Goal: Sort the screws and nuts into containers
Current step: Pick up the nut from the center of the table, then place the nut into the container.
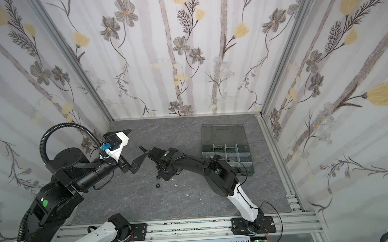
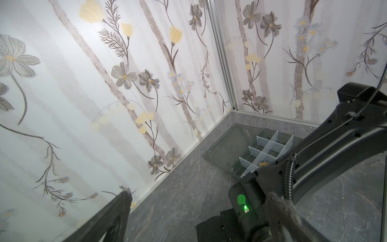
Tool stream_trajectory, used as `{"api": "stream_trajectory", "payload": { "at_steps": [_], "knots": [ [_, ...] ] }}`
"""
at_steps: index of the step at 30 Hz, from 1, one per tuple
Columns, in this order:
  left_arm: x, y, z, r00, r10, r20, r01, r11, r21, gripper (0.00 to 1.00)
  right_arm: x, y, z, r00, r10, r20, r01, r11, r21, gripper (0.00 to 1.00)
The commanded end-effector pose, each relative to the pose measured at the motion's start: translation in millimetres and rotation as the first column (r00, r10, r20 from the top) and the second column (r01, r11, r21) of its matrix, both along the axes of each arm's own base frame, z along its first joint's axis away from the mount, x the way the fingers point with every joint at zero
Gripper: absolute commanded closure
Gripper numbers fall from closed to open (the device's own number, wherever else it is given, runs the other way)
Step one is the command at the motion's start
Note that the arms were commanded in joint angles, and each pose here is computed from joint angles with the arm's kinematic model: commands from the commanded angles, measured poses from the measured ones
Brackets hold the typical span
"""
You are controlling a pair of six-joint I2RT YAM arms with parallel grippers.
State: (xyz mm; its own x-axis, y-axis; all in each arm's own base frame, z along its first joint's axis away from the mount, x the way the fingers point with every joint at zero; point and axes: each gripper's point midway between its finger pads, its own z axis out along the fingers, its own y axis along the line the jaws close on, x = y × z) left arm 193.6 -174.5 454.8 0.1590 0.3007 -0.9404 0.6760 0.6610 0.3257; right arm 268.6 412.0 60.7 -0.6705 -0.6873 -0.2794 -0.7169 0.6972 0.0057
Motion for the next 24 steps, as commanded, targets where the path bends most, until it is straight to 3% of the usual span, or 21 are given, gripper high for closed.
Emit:
{"api": "stream_trajectory", "payload": {
  "at_steps": [1, 9, 24],
  "knots": [
    [1.0, -1.4, 5.2, 1.0, -0.002, 0.004, 0.002, 1.0, -0.014, 0.0, 15.0, -25.9, 7.9, 0.999, -0.031, 0.031, 0.032, 0.999, -0.039, 0.91],
    [6.6, -8.0, 1.7, 1.0, -0.012, -0.006, 0.012, 1.0, 0.004, 0.0, 50.6, -99.3, 28.8, 0.979, -0.186, 0.077, 0.19, 0.981, -0.04, 0.89],
    [10.0, -13.2, 1.0, 1.0, -0.023, -0.012, 0.024, 1.0, 0.018, 0.0, 84.2, -283.2, 43.3, 0.824, -0.553, 0.12, 0.556, 0.831, 0.013, 0.88]
  ]
}}
